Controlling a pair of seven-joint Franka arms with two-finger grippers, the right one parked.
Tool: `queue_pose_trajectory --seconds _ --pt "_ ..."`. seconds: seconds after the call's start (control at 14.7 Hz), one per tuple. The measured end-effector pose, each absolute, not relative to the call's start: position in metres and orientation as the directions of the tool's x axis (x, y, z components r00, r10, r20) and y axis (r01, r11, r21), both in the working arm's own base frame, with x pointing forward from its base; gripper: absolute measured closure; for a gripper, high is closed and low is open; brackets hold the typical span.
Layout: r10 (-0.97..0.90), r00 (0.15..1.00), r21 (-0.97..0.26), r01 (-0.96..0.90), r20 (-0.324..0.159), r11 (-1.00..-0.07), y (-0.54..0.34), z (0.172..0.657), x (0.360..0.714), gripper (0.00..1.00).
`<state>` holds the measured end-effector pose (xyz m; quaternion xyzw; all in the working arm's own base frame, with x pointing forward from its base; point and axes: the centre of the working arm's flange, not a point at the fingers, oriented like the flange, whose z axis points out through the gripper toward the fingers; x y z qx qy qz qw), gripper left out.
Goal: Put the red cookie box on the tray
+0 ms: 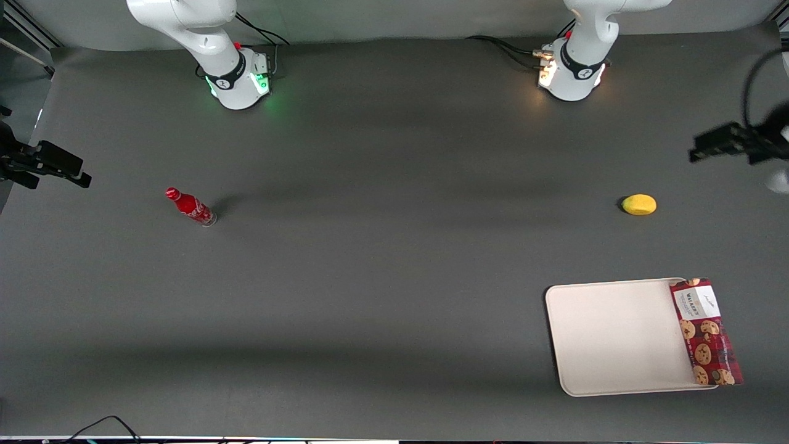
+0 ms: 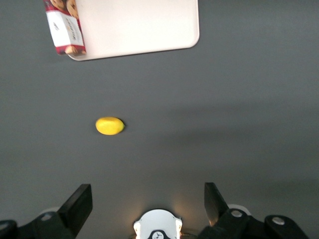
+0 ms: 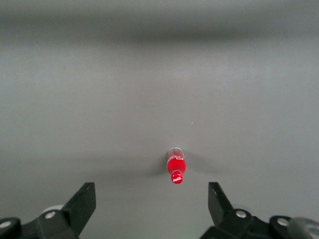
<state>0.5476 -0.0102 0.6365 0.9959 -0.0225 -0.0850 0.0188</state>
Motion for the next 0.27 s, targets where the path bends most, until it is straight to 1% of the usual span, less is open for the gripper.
queue_pose_trajectory --seconds 0.14,0.27 --pt "-0.049 0.986 0.023 -0.046 -0.160 -0.999 -0.022 0.630 0.522 0.00" --pt "-0.044 0.989 0.016 -0.042 -0.139 -0.999 -0.020 0.632 0.512 0.00"
